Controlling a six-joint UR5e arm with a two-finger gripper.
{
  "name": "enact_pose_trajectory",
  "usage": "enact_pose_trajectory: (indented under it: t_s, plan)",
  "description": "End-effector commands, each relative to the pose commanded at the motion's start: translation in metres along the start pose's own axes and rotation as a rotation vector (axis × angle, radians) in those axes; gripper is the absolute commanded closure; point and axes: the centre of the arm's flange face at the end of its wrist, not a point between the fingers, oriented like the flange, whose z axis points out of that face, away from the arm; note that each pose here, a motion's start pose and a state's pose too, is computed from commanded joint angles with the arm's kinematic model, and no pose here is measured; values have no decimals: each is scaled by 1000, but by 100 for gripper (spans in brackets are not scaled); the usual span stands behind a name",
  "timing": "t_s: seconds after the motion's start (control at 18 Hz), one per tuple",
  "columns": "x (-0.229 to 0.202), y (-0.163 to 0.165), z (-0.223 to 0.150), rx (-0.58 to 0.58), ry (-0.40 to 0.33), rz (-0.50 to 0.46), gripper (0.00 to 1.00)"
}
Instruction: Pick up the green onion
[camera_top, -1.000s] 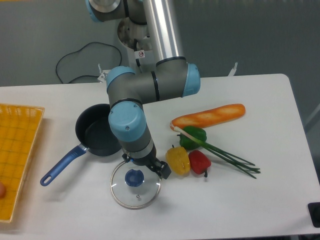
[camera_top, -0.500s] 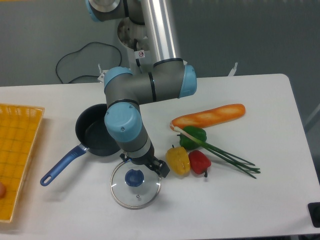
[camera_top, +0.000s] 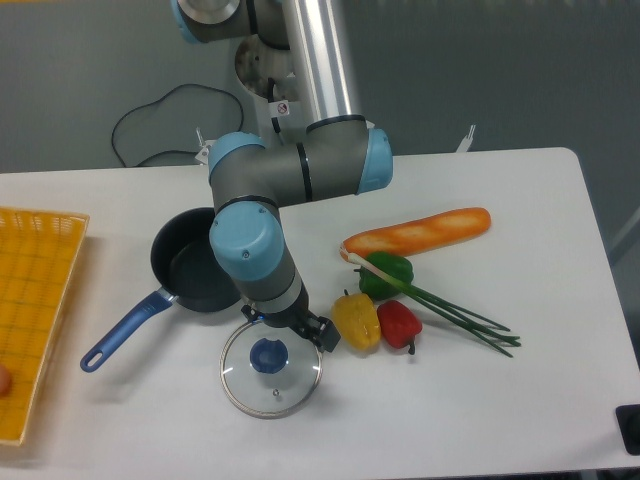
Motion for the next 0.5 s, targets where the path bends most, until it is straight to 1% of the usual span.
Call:
enact_pose_trajectory:
  t_s: [0.11, 0.28, 0.33, 0.44, 0.5]
  plan:
    - [0, 0, -1, 0, 0, -12, 0]
    - [-1, 2, 0, -3, 2, 8, 0]
    - [-3, 3, 0, -6, 4, 50, 1]
    - [-4, 5, 2, -16, 4, 204, 2]
    - [-5, 6, 2, -18, 5, 259, 2]
